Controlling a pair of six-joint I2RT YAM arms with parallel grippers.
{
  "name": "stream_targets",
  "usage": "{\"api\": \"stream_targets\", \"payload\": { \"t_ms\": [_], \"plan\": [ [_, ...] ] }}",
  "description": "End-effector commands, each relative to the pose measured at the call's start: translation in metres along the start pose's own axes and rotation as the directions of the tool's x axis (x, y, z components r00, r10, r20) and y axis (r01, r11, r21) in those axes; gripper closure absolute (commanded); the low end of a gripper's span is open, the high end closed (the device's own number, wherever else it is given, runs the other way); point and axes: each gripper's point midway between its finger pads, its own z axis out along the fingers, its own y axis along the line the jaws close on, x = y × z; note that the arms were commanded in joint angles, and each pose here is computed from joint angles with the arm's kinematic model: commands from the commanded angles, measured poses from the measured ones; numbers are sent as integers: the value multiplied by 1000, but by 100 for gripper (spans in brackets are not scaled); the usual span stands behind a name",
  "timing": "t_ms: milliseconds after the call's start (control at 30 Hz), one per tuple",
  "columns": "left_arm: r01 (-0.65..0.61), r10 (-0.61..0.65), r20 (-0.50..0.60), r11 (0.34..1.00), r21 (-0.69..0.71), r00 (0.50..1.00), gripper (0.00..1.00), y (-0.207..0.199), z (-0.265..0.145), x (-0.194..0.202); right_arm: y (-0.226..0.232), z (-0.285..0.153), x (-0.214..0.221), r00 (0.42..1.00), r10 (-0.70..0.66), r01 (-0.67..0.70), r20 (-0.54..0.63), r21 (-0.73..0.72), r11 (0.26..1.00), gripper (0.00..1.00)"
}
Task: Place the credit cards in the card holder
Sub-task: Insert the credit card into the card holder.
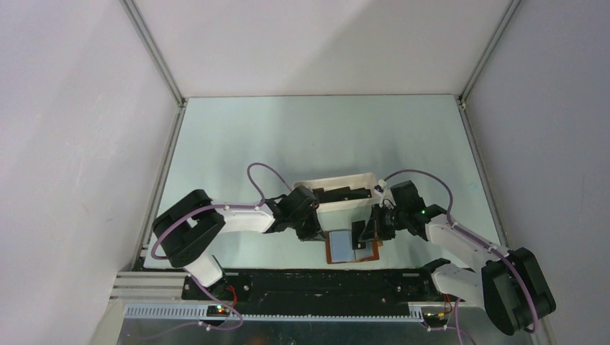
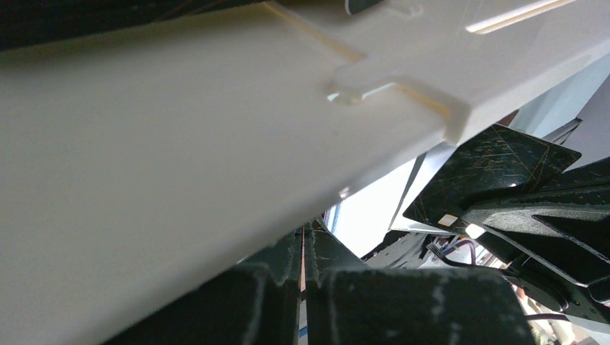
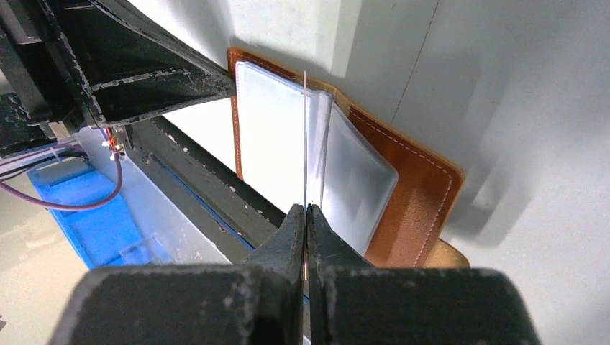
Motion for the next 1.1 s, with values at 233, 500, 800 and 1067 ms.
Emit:
{"api": "stream_targets", "payload": {
  "t_ms": [233, 500, 800, 1067],
  "plan": [
    [-22, 23, 5, 995, -101, 1000, 100, 26, 7, 0, 1, 2, -7, 1000, -13, 13, 4, 11, 1000, 100],
    [-24, 25, 2, 995, -100, 1000, 100, 26, 8, 0, -3, 16, -9, 1000, -6, 6, -18, 4, 1000, 100],
    [-25, 25, 0, 994, -102, 1000, 100, 26, 8, 1, 0, 17, -3, 999, 12, -12, -40, -16, 1000, 100],
    [-19, 19, 6, 995, -102, 1000, 100, 25, 9, -2, -8, 14, 21, 994, 56, -56, -90, -4, 998, 100]
  ]
}}
